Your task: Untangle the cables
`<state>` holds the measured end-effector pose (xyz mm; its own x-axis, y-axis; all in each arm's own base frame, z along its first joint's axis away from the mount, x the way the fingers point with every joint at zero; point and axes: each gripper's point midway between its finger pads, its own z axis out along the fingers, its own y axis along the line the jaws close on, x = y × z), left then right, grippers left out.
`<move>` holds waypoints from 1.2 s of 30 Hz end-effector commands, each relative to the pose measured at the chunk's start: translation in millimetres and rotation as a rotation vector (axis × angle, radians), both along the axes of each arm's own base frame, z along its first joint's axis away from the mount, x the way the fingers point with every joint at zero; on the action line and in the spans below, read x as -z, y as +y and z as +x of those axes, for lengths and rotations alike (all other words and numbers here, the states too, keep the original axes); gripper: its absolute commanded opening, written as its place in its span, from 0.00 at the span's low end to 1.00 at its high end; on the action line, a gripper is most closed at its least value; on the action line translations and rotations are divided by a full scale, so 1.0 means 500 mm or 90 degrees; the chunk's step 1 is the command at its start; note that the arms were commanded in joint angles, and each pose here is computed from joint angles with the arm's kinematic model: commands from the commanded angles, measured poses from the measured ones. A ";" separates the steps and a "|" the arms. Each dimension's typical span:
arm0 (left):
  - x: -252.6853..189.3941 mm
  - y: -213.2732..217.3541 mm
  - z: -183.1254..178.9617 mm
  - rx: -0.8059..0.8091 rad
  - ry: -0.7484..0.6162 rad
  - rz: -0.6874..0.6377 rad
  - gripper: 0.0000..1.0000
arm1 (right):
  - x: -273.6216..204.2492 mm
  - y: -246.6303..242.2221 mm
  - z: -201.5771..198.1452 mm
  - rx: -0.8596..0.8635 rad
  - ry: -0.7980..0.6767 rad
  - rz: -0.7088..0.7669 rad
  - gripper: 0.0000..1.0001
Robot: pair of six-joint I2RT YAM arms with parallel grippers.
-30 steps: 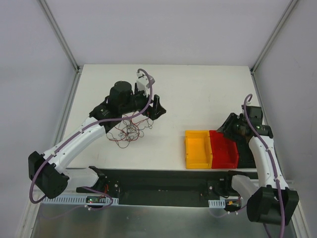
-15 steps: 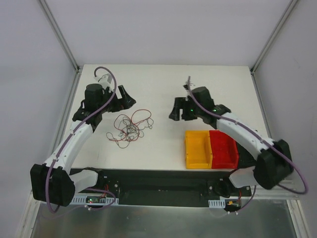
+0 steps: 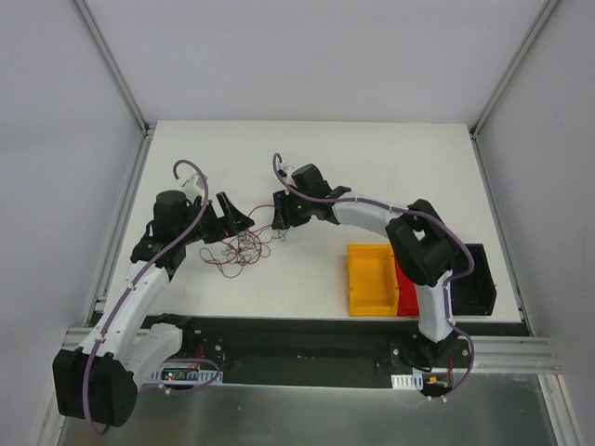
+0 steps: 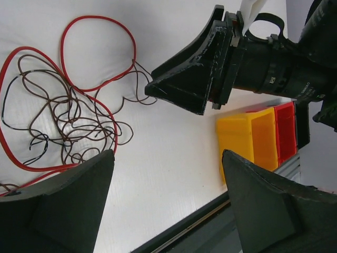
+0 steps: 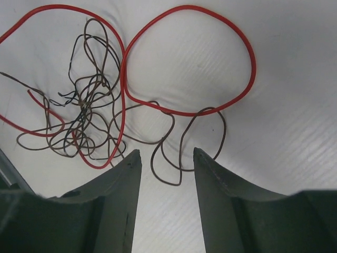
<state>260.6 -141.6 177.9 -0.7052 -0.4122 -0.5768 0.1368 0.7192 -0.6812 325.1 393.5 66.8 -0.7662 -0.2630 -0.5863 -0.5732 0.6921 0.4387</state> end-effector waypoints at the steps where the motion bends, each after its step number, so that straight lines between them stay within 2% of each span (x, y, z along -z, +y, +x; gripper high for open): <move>1: 0.018 -0.013 0.015 0.005 0.063 -0.031 0.80 | -0.019 0.047 0.024 -0.033 -0.027 0.039 0.44; 3: 0.035 -0.021 0.028 0.011 0.096 -0.038 0.76 | -0.012 0.056 0.025 -0.033 -0.017 0.042 0.40; 6: 0.064 -0.026 0.056 -0.001 0.142 -0.044 0.72 | -0.009 0.064 0.011 -0.039 -0.004 0.053 0.28; 8: 0.084 -0.031 0.080 -0.019 0.178 -0.062 0.71 | -0.022 0.069 -0.004 -0.049 -0.006 0.076 0.14; 9: 0.100 -0.037 0.089 -0.028 0.214 -0.074 0.71 | -0.029 0.063 -0.013 -0.051 -0.005 0.082 0.02; 10: 0.117 -0.044 0.100 -0.030 0.247 -0.083 0.72 | -0.046 0.057 -0.021 -0.050 -0.009 0.089 0.00; 12: 0.158 -0.052 0.115 -0.033 0.314 -0.089 0.62 | -0.083 0.033 -0.041 -0.039 -0.020 0.101 0.00; 14: 0.202 -0.060 0.121 -0.040 0.378 -0.099 0.58 | -0.142 0.006 -0.059 -0.024 -0.045 0.119 0.00; 17: 0.255 -0.061 0.122 -0.041 0.437 -0.101 0.47 | -0.269 -0.040 -0.089 -0.016 -0.096 0.138 0.00; 21: 0.300 -0.035 0.119 -0.082 0.469 -0.082 0.47 | -0.462 -0.107 -0.112 0.009 -0.187 0.197 0.00; 27: 0.330 0.014 0.113 -0.126 0.477 -0.063 0.47 | -0.697 -0.225 -0.104 0.074 -0.318 0.248 0.00; 33: 0.317 0.043 0.123 -0.151 0.461 -0.076 0.48 | -0.849 -0.305 -0.075 0.131 -0.397 0.268 0.00; 36: 0.294 0.045 0.134 -0.145 0.440 -0.086 0.49 | -0.891 -0.323 -0.064 0.146 -0.423 0.271 0.00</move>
<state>328.1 -132.0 31.3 -0.7858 -0.6122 0.0881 -0.5032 0.5500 -0.6665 285.6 243.0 502.8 -0.2405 0.2265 -0.9439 -0.6950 0.6387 0.3303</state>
